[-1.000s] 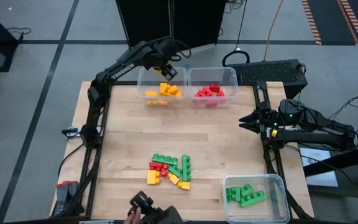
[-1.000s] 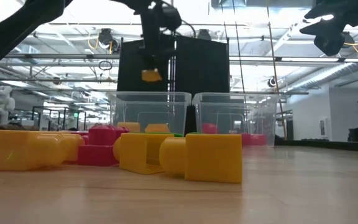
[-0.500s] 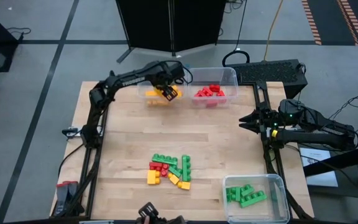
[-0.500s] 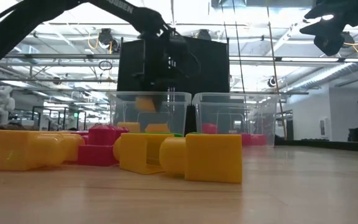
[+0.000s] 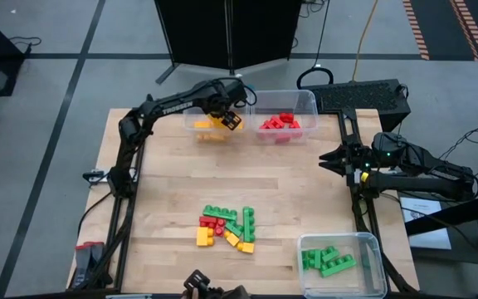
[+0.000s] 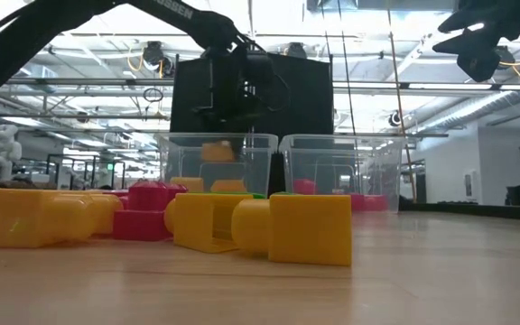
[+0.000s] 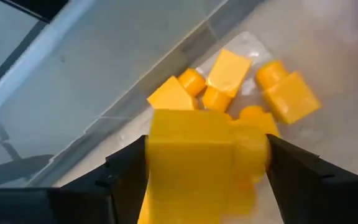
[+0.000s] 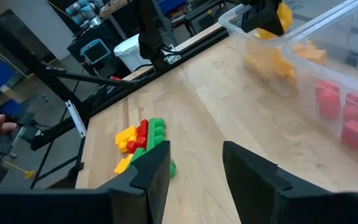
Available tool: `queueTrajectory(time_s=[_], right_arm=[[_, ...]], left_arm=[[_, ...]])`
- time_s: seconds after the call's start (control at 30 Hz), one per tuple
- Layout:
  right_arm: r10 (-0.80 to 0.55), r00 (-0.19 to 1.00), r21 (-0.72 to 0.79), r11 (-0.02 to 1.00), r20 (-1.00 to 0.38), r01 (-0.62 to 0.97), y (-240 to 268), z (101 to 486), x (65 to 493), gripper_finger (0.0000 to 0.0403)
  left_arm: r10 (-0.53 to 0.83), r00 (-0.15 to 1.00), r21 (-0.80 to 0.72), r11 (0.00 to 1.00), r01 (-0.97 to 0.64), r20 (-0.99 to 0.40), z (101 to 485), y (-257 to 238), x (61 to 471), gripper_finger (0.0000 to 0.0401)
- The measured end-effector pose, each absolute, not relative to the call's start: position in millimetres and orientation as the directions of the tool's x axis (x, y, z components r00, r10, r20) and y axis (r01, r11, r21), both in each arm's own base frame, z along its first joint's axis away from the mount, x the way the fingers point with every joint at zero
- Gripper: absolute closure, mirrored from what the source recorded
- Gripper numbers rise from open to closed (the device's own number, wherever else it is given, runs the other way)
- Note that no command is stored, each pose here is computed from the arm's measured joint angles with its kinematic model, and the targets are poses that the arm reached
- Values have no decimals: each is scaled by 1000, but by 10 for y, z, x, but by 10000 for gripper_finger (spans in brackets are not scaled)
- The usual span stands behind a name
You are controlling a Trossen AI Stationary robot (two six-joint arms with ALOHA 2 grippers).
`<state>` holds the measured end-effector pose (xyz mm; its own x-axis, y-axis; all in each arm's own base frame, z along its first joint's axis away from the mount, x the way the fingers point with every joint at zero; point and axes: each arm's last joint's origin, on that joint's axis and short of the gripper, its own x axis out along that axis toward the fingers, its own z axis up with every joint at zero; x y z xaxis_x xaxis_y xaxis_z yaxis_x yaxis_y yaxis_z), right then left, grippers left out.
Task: Sort blocks
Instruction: Put the yellow game piece into the top left transparent bin, then put the green game piece into the bottom right transparent bin
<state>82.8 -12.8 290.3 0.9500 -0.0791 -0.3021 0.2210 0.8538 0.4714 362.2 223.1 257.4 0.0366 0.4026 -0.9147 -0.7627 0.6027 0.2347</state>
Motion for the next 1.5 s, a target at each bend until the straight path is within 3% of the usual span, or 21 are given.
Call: queueTrajectory(time_s=[0.23, 0.4, 0.63, 0.83, 0.97, 1.13, 1.3, 1.5], right_arm=[[-79, 950, 472, 854, -302, 221, -128, 2904, 828, 259], [-78, 950, 474, 852, -302, 221, -128, 2903, 829, 259], [-78, 950, 473, 853, -302, 220, -128, 2903, 829, 259], [-78, 950, 473, 853, -302, 220, -128, 2904, 828, 259], [-78, 950, 472, 854, -302, 220, -128, 2904, 828, 259], [-78, 950, 456, 864, -302, 216, -128, 2903, 829, 259], [-78, 950, 467, 857, -302, 219, -128, 2903, 829, 259], [-73, 951, 495, 840, -302, 222, -126, 2904, 829, 259]], left_arm=[[392, 88, 197, 627, -754, -916, 2834, 2164, 3662, 119], [262, 166, 93, 751, -654, -951, 3209, 1867, 3702, 118], [204, 372, 69, 936, -346, -906, 3964, 734, 3609, 118], [147, 475, 56, 978, -201, -867, 4222, -173, 3439, 118], [176, 464, 122, 982, -145, -868, 4120, -696, 3396, 118], [275, 433, 264, 961, -88, -858, 3639, -1044, 3491, 118], [174, 462, 140, 984, -106, -870, 3112, -992, 3732, 118], [80, 454, -58, 958, -282, -887, 2788, -739, 3849, 118]])
